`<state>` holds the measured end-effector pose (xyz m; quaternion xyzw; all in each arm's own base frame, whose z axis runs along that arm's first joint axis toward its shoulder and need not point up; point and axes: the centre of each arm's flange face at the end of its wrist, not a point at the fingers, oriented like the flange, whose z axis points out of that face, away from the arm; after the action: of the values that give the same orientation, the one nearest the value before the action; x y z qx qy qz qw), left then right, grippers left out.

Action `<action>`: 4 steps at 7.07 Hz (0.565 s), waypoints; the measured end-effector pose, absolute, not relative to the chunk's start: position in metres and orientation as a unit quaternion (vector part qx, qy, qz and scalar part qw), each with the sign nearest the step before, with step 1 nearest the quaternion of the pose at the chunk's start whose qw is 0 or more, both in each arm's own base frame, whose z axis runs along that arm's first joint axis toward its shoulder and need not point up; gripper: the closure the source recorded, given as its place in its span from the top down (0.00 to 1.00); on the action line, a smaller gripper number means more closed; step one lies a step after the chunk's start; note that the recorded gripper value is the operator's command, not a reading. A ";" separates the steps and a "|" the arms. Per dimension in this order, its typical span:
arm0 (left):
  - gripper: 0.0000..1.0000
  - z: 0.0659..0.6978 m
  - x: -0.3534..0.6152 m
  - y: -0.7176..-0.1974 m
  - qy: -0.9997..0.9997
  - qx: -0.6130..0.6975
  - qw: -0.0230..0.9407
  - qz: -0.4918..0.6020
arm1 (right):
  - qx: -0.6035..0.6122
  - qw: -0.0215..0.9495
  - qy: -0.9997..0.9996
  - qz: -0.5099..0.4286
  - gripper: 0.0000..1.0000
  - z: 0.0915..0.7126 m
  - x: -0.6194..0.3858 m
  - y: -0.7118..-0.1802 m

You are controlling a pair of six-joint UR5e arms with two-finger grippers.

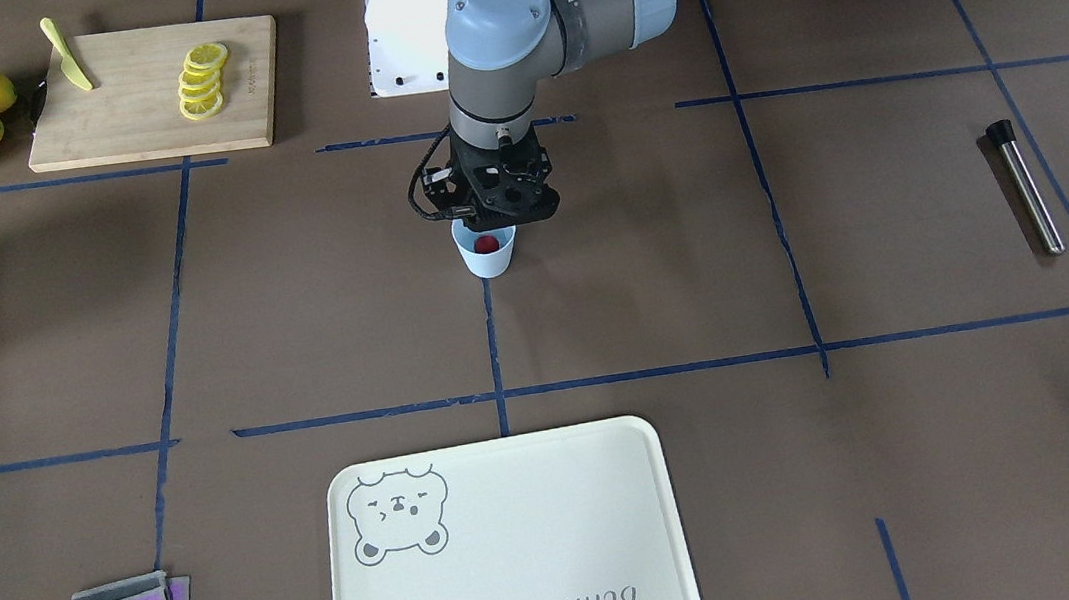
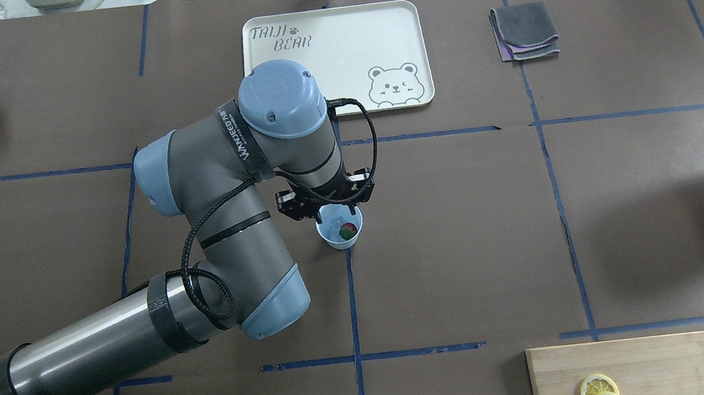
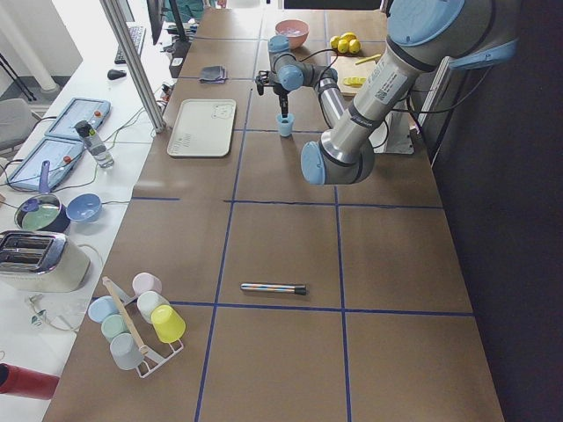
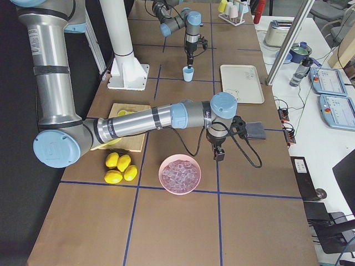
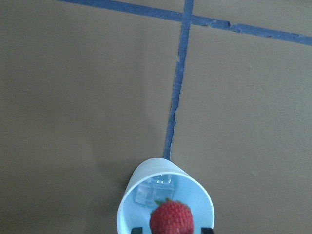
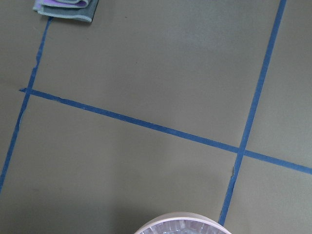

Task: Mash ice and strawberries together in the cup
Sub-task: 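Carry the strawberry with the left gripper over the light-blue cup, then release the strawberry into the cup and withdraw the left gripper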

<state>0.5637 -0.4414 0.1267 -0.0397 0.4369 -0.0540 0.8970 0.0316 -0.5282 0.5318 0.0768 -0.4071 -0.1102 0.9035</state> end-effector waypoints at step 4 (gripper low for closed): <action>1.00 0.171 0.499 -0.455 0.423 -0.004 0.905 -0.039 | 0.070 0.904 -0.407 -0.108 1.00 0.540 0.032 -0.529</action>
<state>0.4994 -0.4550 0.1712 -0.0041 0.4227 -0.0385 0.9055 0.0316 -0.5295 0.5399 0.0698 -0.4066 -0.1083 0.9045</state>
